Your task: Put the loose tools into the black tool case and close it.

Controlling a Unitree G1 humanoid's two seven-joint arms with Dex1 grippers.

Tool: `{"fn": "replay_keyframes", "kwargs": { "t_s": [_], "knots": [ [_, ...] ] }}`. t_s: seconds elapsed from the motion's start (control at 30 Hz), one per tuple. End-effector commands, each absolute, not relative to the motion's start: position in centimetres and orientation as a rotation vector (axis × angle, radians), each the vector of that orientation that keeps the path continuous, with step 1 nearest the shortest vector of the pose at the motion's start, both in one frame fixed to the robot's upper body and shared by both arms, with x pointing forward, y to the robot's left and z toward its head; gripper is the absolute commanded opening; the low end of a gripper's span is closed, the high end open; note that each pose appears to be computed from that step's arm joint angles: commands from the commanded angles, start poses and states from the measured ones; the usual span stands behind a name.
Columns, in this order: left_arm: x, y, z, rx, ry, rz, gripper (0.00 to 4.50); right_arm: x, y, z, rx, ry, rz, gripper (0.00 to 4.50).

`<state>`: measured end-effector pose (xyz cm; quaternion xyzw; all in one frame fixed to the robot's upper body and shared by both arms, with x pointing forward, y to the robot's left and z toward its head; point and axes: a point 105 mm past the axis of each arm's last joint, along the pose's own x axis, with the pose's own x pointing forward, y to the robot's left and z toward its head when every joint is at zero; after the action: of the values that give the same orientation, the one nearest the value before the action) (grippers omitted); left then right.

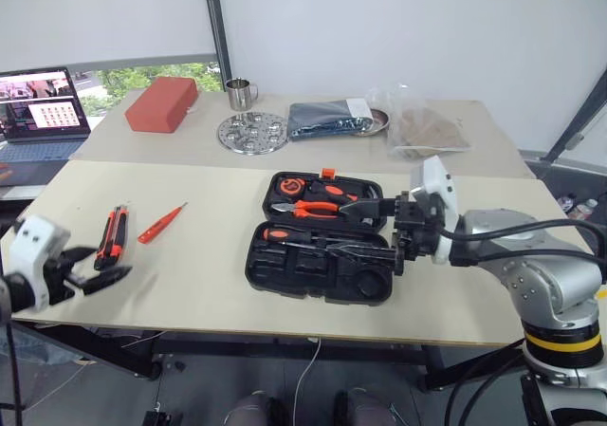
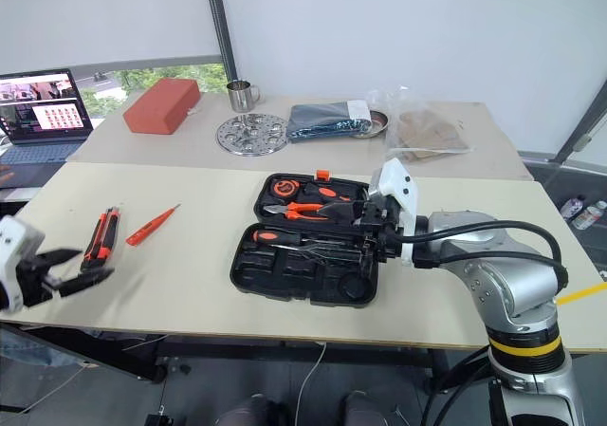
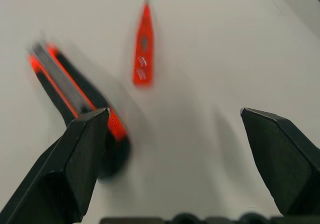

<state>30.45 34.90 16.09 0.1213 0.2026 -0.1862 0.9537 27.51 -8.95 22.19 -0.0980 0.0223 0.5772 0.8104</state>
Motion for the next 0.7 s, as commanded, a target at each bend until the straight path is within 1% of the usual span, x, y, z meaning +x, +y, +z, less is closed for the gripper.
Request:
{"fn": "replay_keyframes", "kwargs": {
  "t_s": [0.03,0.13,0.2,0.27,0.37,0.47,0.5,0.53,0.57,0.6,0.63,0.67,0.7],
  "knots": [
    [33.1,34.7,15.7,0.311,0.472,-0.393,4.5,26.7,-8.7,23.2,-0.232,-0.019,1.226,4.48],
    [35.5,34.2,15.2,0.348,0.523,-0.403,4.5,26.3,-8.9,22.9,-0.232,-0.019,1.196,4.48],
    [36.4,34.2,14.8,0.358,0.545,-0.391,4.5,26.1,-9.1,22.9,-0.23,-0.018,1.182,4.48],
    [37.1,34.1,13.6,0.371,0.592,-0.391,4.5,25.8,-9.5,22.8,-0.231,-0.017,1.154,4.48],
    [37.6,33.9,12.5,0.372,0.63,-0.396,3.67,25.5,-10.0,22.7,-0.23,-0.014,1.119,4.5],
    [37.7,33.6,11.9,0.359,0.667,-0.407,2.57,25.1,-10.8,22.6,-0.234,-0.003,1.081,4.5],
    [37.7,33.6,11.8,0.358,0.672,-0.409,2.33,25.1,-11.0,22.6,-0.237,0.001,1.07,4.5],
    [37.8,33.5,12.0,0.359,0.666,-0.419,1.87,25.0,-11.3,22.6,-0.24,0.005,1.056,4.5],
    [37.9,33.3,12.3,0.357,0.654,-0.432,1.69,24.9,-11.6,22.6,-0.24,0.009,1.044,4.5],
    [38.2,32.8,13.0,0.349,0.626,-0.458,1.18,24.8,-12.0,22.6,-0.239,0.015,1.03,4.5],
    [38.7,31.1,14.9,0.339,0.553,-0.544,0.85,24.7,-12.5,22.5,-0.234,0.028,1.013,4.5],
    [39.0,29.2,16.8,0.336,0.483,-0.642,0.41,24.5,-12.9,22.2,-0.222,0.049,1.001,4.5],
    [39.0,28.0,18.0,0.337,0.437,-0.71,0.23,24.4,-13.2,22.1,-0.214,0.064,0.994,4.5]
  ]
}}
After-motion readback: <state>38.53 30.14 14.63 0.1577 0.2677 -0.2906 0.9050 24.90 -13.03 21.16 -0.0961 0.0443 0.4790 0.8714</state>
